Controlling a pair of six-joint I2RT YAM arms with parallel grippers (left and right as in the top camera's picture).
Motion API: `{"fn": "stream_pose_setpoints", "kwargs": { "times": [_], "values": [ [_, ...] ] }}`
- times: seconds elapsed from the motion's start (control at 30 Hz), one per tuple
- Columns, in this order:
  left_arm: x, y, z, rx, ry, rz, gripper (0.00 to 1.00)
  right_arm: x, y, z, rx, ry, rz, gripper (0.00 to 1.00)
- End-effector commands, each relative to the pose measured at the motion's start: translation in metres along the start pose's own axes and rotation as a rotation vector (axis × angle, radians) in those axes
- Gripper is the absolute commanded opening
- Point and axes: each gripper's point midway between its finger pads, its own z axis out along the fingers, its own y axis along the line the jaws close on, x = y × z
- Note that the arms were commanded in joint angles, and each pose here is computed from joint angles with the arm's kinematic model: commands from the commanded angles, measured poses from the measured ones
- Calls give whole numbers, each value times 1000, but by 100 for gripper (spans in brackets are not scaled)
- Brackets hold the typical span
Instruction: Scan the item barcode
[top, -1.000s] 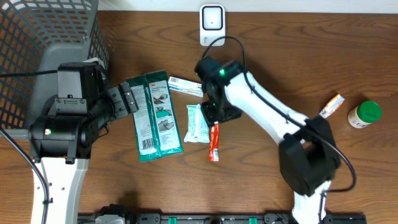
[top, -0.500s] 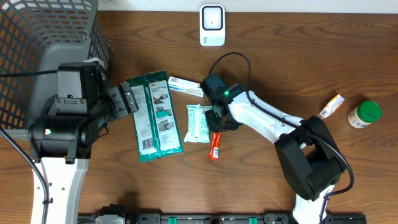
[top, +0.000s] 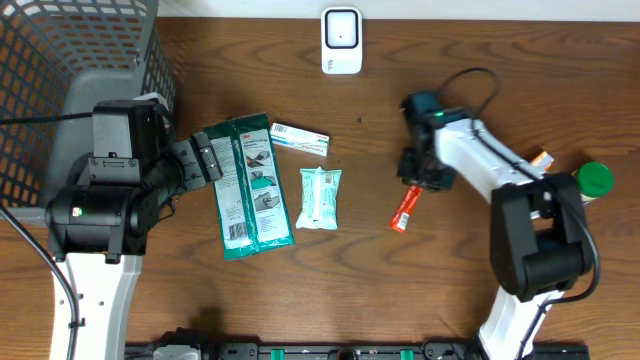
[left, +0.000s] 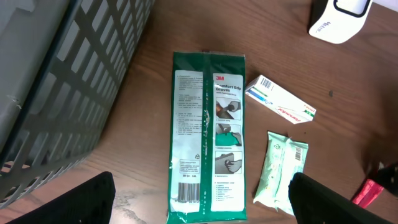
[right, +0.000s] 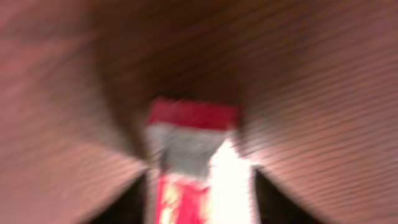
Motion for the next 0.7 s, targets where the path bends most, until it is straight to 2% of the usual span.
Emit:
{"fn": "stream_pose_setpoints", "kwargs": {
  "times": [0.0,0.07,0.2,0.3,0.33,0.37,0.4,0.57,0.67],
  "values": [
    [-3,1,-2,-7,-9,19,90,-5,-2,-5,-94,41,134,99],
    [-2,1,-2,-7,-9,19,90,-8,-3,-9,-134,52,122,90],
    [-2,1,-2,-7,-9,19,90,-5,-12,-31,-152,57,108,90],
    [-2,1,-2,-7,-9,19,90,10,-15,-53,-154,66,56,82],
    [-3,1,-2,-7,-9,19,90,17,-15,-60,-152,68,2,67],
    [-2,1,-2,-7,-9,19,90,23,-14,-66,-153,67,-52,12],
    [-2,1,-2,-7,-9,19,90,28,-13,-70,-152,69,-109,1],
    [-2,1,-2,-7,-9,19,90,52,-2,-70,-138,93,-205,1],
    [-3,1,-2,-7,-9,19,90,77,6,-45,-120,120,-183,1]
  ]
}}
